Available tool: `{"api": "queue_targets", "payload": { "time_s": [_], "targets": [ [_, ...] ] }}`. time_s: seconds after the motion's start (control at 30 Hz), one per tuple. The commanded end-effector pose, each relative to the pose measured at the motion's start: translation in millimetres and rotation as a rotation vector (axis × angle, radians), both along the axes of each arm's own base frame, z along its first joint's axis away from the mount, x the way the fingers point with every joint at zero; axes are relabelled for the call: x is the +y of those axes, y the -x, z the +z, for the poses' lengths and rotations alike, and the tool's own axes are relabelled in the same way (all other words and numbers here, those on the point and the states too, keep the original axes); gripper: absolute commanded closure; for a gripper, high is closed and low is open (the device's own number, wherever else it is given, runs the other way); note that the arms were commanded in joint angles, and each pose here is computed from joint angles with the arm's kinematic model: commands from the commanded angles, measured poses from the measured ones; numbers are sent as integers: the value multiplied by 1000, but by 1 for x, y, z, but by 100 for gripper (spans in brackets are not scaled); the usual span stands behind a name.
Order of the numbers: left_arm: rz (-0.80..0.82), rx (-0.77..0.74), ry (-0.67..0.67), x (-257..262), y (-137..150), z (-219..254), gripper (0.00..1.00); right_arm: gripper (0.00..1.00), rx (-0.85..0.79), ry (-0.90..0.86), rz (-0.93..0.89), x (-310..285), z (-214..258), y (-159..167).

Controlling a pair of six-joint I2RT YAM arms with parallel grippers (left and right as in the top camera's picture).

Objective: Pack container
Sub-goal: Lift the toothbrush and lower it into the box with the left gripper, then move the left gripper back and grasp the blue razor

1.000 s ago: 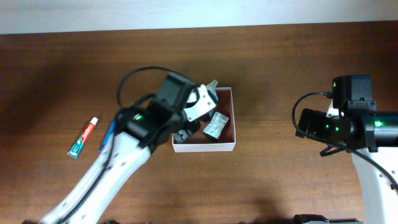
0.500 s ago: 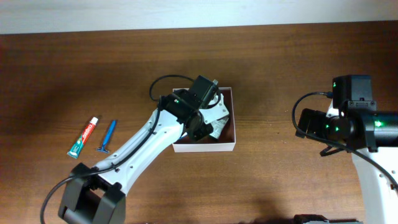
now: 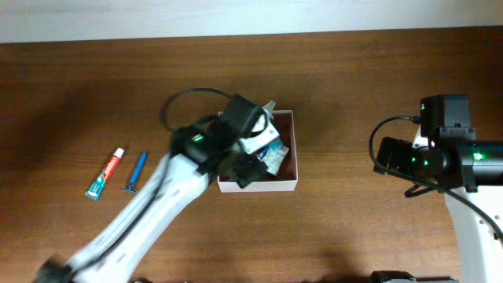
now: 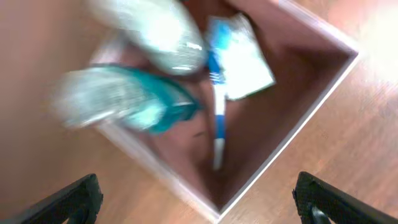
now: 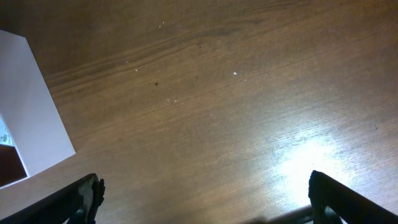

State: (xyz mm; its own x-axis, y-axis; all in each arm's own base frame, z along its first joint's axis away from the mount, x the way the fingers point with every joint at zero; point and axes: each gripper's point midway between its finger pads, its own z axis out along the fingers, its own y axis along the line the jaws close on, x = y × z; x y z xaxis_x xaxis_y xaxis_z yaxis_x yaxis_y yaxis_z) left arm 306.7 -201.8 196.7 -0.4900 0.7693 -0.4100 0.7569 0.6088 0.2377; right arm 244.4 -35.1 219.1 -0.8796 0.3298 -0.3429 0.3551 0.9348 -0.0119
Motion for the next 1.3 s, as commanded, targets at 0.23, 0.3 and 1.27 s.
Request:
{"api": "queue_targets", "payload": {
  "time_s": [0.23, 0.3, 1.27],
  "targets": [
    [596, -143, 135, 172, -15, 69, 0, 2, -2, 10, 0, -3, 1, -1],
    [701, -54, 147, 204, -22, 38, 0, 2, -4, 9, 0, -3, 1, -2],
    [868, 576, 67, 245, -31, -205, 0, 2, -7, 11, 4, -3, 1, -3]
  ]
}}
